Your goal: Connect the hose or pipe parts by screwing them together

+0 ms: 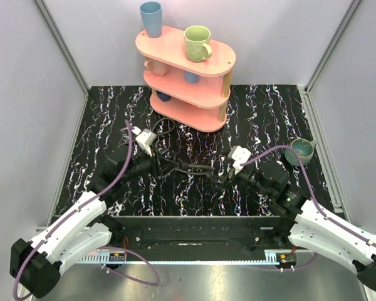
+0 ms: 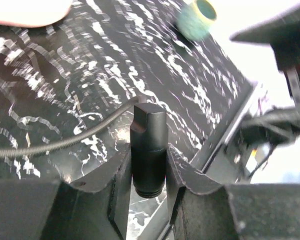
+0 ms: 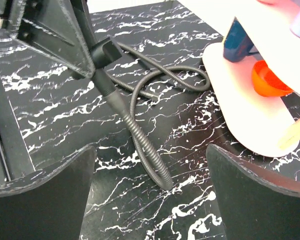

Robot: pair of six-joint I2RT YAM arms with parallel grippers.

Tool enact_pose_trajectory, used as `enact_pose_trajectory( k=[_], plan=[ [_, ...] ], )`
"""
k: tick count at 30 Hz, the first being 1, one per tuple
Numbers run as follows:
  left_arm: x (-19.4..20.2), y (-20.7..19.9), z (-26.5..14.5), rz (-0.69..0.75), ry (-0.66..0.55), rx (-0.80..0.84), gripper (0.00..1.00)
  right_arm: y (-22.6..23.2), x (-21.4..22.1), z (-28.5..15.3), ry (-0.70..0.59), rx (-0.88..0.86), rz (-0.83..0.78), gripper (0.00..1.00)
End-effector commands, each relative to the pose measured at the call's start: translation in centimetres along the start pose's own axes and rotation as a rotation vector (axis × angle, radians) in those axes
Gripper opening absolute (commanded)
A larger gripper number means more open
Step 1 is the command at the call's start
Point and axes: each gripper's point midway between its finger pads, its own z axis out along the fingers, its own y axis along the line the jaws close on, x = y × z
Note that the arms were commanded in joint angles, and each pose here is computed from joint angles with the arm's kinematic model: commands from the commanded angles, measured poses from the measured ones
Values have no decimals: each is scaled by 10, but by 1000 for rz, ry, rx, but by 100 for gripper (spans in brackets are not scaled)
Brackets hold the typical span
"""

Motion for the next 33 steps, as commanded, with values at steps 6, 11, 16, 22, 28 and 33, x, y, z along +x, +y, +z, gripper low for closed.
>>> enact_pose_trajectory(
  k=[6,11,16,22,28,33],
  plan=[
    [23,84,-26,-812,-250,-464,0,-42,-25,-8,-117,283,277,100],
    [82,111,-38,-983,-252,-614,0,-54,-17,-7,-16,369,328,100],
    [121,132,-53,-1091,-271,-764,14,-57,-9,-6,32,429,467,100],
    [133,137,-61,-1170,-320,-800,59,-61,-16,-9,46,445,456,100],
    [101,142,-96,-1031,-405,-922,79,-60,-6,-14,102,470,487,100],
    [67,135,-106,-926,-469,-893,95,-51,29,-32,228,540,634,100]
  ],
)
